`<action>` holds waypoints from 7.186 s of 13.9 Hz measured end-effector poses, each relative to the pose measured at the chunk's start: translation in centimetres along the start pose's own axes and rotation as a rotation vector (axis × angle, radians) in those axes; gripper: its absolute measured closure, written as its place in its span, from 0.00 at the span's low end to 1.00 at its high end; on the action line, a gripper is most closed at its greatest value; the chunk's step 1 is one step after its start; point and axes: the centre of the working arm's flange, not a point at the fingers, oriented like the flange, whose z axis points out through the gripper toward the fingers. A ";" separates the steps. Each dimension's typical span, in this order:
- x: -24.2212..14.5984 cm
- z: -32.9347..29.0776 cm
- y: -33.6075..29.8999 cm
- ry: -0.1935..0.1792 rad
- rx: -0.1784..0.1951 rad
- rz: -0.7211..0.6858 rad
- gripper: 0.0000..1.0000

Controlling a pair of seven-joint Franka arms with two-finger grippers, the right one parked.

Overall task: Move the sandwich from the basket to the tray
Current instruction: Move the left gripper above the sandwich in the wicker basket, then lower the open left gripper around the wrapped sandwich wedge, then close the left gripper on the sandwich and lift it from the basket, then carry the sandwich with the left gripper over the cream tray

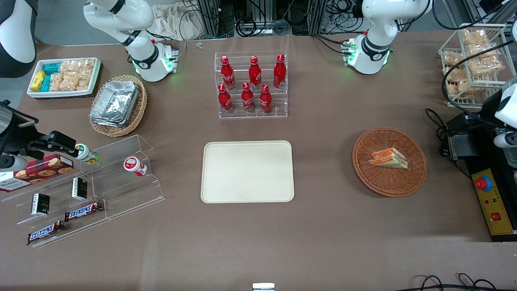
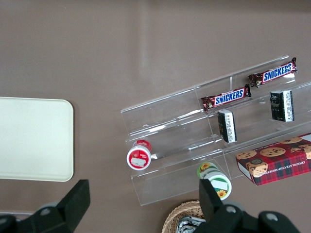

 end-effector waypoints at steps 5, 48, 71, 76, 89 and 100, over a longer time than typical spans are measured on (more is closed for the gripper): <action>0.2 0.2 0.0 -0.003 0.001 0.000 0.00; -1.8 29.6 3.1 -0.228 0.174 -1.137 0.00; -0.8 32.1 4.7 -0.193 0.156 -1.225 0.55; 1.1 28.2 6.1 -0.198 0.162 -1.217 0.85; 3.9 5.9 13.3 -0.188 0.085 -0.817 0.86; -0.4 8.4 26.5 -0.274 0.038 -0.424 0.86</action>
